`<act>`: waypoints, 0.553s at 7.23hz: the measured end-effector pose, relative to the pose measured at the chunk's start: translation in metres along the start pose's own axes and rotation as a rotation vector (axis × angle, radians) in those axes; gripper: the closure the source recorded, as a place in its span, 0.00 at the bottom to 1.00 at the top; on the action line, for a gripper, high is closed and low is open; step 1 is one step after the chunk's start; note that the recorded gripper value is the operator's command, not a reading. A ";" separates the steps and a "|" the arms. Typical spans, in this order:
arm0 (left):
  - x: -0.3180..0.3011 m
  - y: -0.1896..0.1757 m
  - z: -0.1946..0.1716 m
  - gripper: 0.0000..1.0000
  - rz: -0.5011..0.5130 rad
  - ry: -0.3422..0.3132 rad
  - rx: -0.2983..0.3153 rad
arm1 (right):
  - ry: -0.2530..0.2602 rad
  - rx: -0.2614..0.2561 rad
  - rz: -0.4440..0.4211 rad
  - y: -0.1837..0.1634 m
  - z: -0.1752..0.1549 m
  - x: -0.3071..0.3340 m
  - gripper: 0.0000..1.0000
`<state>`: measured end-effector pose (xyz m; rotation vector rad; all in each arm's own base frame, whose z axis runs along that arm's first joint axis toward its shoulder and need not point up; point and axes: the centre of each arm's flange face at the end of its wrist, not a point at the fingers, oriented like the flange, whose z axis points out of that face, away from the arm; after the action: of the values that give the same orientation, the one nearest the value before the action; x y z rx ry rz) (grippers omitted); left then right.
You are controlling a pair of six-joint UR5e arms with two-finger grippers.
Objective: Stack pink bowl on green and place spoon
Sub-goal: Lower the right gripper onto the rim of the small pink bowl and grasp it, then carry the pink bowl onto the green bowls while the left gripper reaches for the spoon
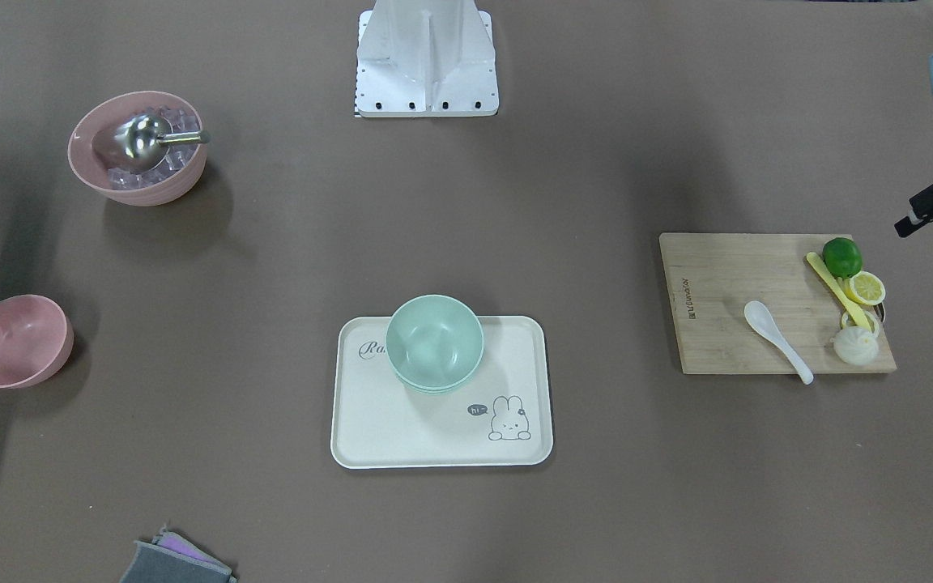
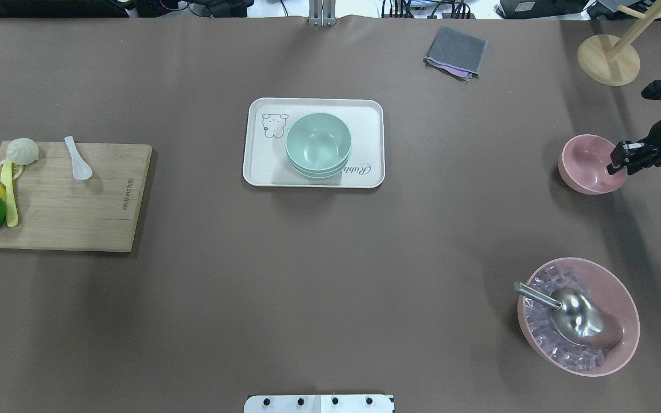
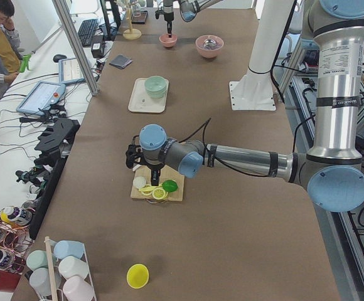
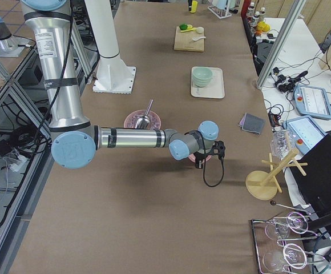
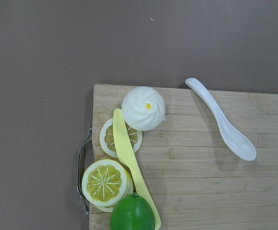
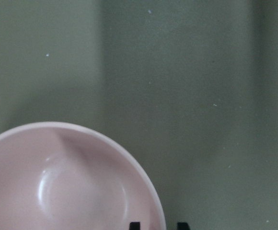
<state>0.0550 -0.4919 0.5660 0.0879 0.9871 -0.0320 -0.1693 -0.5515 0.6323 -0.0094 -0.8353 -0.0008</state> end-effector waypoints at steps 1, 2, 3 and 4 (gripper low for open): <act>0.000 0.000 0.000 0.03 -0.003 0.000 -0.001 | -0.010 0.006 0.016 -0.001 -0.004 -0.006 1.00; 0.002 -0.001 0.000 0.03 -0.032 0.001 -0.001 | -0.031 0.022 0.048 -0.004 -0.016 -0.023 1.00; 0.010 -0.007 0.001 0.03 -0.097 0.003 0.001 | -0.072 0.042 0.105 -0.012 -0.036 -0.052 1.00; 0.024 -0.015 0.006 0.03 -0.162 0.005 -0.003 | -0.137 0.056 0.183 -0.023 -0.061 -0.101 1.00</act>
<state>0.0726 -0.5068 0.5486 0.0046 0.9979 -0.1790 -0.1924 -0.5754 0.5168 -0.0334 -0.9686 0.1973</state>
